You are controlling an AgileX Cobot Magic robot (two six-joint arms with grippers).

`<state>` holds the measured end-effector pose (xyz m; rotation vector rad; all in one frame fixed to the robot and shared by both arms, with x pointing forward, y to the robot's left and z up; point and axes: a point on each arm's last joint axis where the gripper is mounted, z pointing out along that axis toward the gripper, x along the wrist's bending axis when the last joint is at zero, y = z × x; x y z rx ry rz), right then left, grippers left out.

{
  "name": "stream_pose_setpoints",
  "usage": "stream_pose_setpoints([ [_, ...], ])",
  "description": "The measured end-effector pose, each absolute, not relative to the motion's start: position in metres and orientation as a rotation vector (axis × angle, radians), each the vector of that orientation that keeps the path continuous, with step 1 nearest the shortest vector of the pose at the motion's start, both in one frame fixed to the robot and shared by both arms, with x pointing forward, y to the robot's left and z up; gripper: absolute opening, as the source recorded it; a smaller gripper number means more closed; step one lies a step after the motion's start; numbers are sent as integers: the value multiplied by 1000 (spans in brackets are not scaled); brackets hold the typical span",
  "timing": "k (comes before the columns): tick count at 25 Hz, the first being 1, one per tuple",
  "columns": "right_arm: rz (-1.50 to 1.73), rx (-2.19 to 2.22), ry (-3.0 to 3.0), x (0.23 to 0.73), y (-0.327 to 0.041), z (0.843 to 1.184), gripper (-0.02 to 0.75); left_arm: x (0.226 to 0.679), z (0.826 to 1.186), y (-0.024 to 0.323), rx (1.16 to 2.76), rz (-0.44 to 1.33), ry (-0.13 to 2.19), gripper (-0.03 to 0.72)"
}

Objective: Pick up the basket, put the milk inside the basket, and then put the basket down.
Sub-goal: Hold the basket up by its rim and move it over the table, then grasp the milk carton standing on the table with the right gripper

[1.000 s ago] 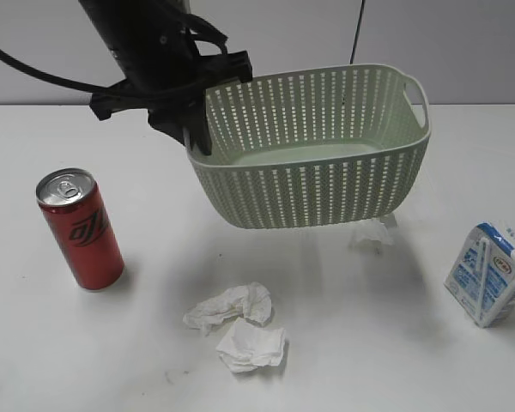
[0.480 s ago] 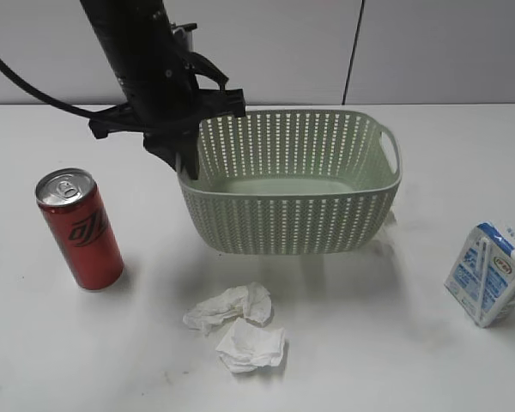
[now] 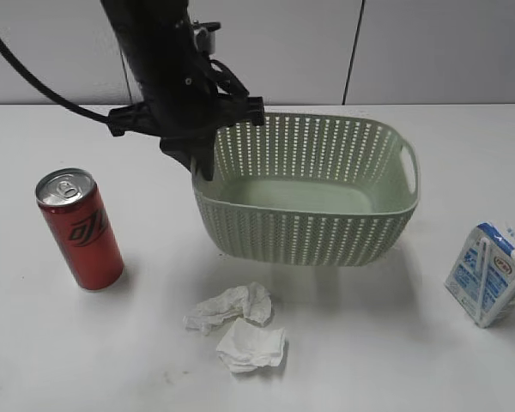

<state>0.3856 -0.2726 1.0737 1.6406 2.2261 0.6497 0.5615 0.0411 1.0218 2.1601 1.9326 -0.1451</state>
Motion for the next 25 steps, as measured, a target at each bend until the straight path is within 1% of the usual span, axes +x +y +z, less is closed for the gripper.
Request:
stream_pose_setpoints([
  [5,564,1686,2301,437,-268,1048,598,557,1021,36,2193,-113,1912,8],
  [12,437,1644,2390,483,-267,1003,582,559,1021,39,2197,-61,1921,8],
  [17,381,1632,2409,500,-268,978,582,559,1021,39,2195,-61,1925,8],
  [22,345,1685,2460,507,-265,956,580,559,1021,39,2191,-58,1923,8],
  [25,328,1702,2482,508,-265,949,555,560,1021,39,2188,-57,1922,8],
])
